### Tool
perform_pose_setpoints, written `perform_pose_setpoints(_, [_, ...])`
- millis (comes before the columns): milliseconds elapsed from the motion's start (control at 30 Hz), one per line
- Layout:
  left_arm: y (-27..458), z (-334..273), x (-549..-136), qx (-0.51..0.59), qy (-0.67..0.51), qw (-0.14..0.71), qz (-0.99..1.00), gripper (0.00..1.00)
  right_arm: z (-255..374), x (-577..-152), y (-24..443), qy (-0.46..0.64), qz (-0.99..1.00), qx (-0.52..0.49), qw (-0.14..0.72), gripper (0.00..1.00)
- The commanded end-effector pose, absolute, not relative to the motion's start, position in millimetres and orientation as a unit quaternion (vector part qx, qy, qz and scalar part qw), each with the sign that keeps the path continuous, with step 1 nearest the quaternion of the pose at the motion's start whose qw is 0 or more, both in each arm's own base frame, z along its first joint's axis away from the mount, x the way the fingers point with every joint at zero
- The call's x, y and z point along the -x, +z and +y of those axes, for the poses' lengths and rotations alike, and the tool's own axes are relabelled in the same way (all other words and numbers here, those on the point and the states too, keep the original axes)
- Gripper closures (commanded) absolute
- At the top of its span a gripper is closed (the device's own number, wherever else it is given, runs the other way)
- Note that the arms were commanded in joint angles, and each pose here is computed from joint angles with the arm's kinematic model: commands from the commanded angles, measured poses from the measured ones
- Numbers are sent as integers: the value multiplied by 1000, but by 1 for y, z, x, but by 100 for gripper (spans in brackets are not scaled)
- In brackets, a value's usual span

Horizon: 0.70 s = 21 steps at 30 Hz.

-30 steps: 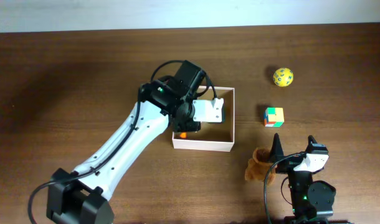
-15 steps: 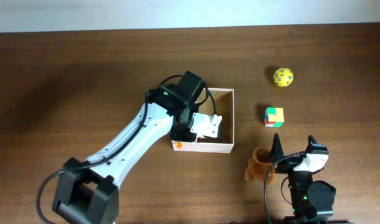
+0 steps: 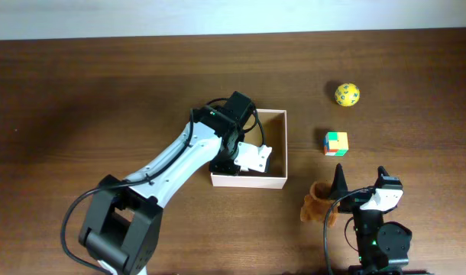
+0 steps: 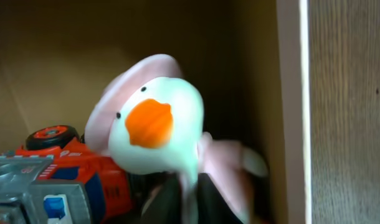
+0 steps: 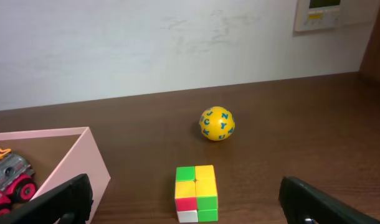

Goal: Pack container
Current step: 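Lower the duck plush into the box beside the truck, then open the left gripper and raise it back to the left rest pose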

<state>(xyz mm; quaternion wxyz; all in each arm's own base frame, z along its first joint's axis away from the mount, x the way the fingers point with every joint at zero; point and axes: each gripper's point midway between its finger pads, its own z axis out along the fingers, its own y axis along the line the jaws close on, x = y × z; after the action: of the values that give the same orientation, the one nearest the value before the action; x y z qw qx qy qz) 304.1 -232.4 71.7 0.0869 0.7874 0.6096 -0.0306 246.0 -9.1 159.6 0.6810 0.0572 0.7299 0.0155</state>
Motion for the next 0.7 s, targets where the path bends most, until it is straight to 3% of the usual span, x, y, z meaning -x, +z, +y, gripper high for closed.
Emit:
perform_pose_setpoints(0, [68, -231, -303, -793, -28, 82, 604, 77, -10, -246, 157, 15, 730, -60, 681, 1])
perform_pose_setpoints(167, [68, -227, -306, -789, -27, 82, 609, 64, -10, -246, 157, 15, 730, -60, 681, 1])
perform_pose_setpoints(400, [74, -221, -318, -775, -26, 93, 624, 62, -10, -246, 157, 15, 730, -60, 681, 1])
perform_pose_setpoints(533, [100, -228, -340, -752, -15, 133, 645, 62, -10, -246, 157, 15, 730, -60, 681, 1])
perform_pose_setpoints(667, [156, -244, -376, -709, 2, 213, 672, 58, -10, -246, 157, 15, 730, -60, 681, 1])
